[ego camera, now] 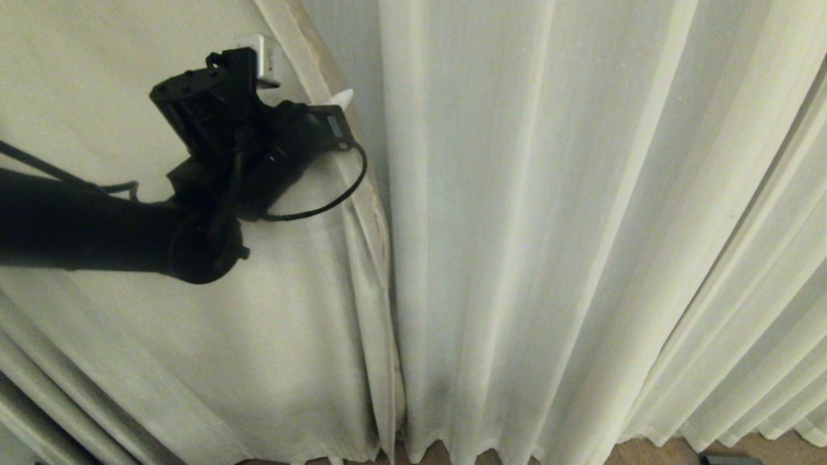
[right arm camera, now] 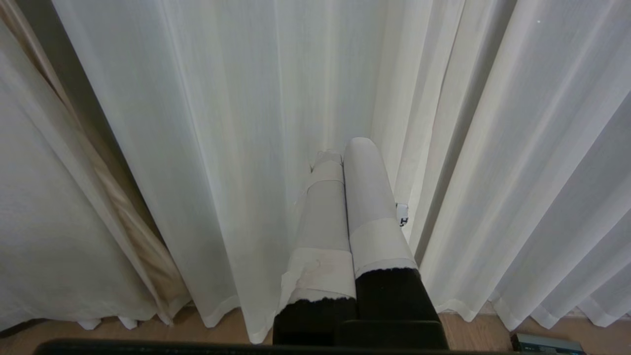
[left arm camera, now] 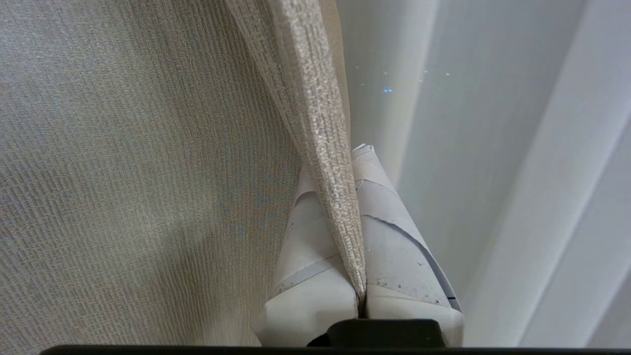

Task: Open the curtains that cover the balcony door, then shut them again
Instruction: Close the outer curtains on both sides

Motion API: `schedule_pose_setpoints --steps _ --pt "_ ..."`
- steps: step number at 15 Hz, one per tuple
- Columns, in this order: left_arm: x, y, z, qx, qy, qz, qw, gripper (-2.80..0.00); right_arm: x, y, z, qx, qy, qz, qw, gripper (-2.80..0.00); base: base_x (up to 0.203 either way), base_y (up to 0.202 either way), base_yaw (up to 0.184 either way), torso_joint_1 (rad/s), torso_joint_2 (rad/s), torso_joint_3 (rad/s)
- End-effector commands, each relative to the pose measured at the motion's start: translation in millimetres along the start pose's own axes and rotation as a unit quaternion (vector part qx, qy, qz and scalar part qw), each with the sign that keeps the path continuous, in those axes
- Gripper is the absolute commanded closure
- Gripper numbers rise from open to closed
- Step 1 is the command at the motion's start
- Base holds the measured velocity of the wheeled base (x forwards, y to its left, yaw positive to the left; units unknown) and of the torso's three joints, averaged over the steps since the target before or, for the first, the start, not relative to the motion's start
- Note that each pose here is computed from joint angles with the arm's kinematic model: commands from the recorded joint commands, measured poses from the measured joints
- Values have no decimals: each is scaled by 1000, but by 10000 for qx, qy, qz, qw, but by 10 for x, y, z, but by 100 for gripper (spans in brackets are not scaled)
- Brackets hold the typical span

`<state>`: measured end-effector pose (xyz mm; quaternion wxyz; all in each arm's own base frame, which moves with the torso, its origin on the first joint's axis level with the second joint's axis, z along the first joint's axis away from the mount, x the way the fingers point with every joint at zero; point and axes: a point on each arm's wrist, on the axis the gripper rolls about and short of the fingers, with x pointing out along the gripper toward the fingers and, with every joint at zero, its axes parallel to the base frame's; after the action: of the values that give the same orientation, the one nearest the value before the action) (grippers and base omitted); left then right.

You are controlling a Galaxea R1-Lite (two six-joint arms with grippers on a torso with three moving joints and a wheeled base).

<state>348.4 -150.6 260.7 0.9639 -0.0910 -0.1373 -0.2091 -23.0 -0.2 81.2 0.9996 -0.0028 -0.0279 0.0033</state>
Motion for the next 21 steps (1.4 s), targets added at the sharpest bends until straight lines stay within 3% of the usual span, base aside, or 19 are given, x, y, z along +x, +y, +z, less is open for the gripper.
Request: schedule_pose_setpoints --steps 1,5,9,14,18,21 --pt "6 -50 -45 -26 35 -65 10000 0 0 0 1 -2 -5 4 10000 0 0 0 0 0 0 0" --pt "10 -137 -76 -58 68 -137 9999 0 0 0 1 -2 -5 4 10000 0 0 0 0 0 0 0" --pt "-3 -67 -27 -34 -26 230 9997 0 0 0 1 -2 -5 4 10000 0 0 0 0 0 0 0" --pt "-177 412 201 217 -193 900 9955 0 0 0 1 -2 -5 4 10000 0 0 0 0 0 0 0" --pt "-505 959 368 464 -199 1687 9844 0 0 0 1 -2 -5 4 10000 0 0 0 0 0 0 0" --pt "-704 1236 450 590 -202 2113 9754 0 0 0 1 -2 -5 4 10000 0 0 0 0 0 0 0"
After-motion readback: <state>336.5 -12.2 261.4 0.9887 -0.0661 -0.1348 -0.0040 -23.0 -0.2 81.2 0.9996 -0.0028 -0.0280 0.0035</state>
